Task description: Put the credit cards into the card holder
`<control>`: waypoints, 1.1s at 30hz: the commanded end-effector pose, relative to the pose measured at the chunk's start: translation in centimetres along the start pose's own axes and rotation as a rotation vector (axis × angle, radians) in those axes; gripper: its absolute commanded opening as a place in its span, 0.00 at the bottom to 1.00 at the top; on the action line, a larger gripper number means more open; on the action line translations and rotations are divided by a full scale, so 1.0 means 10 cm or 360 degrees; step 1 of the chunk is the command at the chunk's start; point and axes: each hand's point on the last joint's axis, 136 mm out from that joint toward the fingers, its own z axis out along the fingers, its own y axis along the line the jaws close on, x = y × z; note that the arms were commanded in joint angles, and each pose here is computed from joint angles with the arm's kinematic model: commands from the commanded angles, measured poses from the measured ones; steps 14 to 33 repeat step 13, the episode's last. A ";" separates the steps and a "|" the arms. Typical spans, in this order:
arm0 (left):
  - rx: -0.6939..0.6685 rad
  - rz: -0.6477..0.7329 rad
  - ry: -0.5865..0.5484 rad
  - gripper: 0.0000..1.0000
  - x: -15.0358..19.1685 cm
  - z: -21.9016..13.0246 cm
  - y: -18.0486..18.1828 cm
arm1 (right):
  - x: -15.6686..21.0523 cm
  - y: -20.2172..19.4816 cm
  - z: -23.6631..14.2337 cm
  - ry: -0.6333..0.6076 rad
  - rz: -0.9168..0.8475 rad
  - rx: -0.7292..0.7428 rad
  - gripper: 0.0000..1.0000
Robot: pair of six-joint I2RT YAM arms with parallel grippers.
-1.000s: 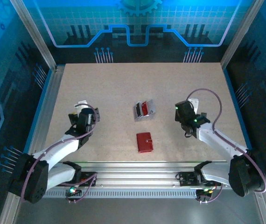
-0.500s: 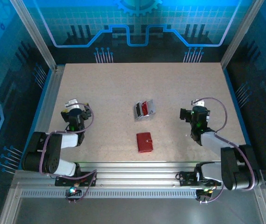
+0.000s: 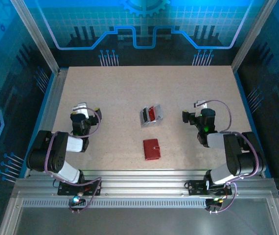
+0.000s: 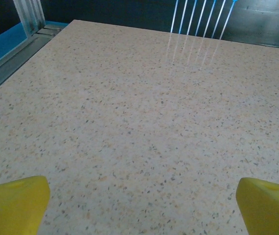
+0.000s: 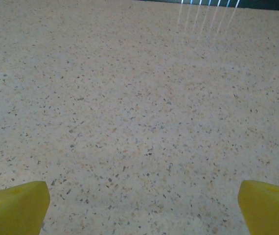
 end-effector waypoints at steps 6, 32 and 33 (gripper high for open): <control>0.0099 0.0084 0.0017 0.99 -0.06 0.08 -0.17 | -0.15 0.02 0.01 -0.0085 -0.0041 -0.0019 1.00; 0.0141 0.0100 0.0027 0.99 -0.05 0.08 -0.21 | -0.15 0.02 0.01 -0.0086 -0.0044 -0.0018 1.00; 0.0141 0.0100 0.0027 0.99 -0.05 0.08 -0.21 | -0.15 0.02 0.01 -0.0086 -0.0044 -0.0018 1.00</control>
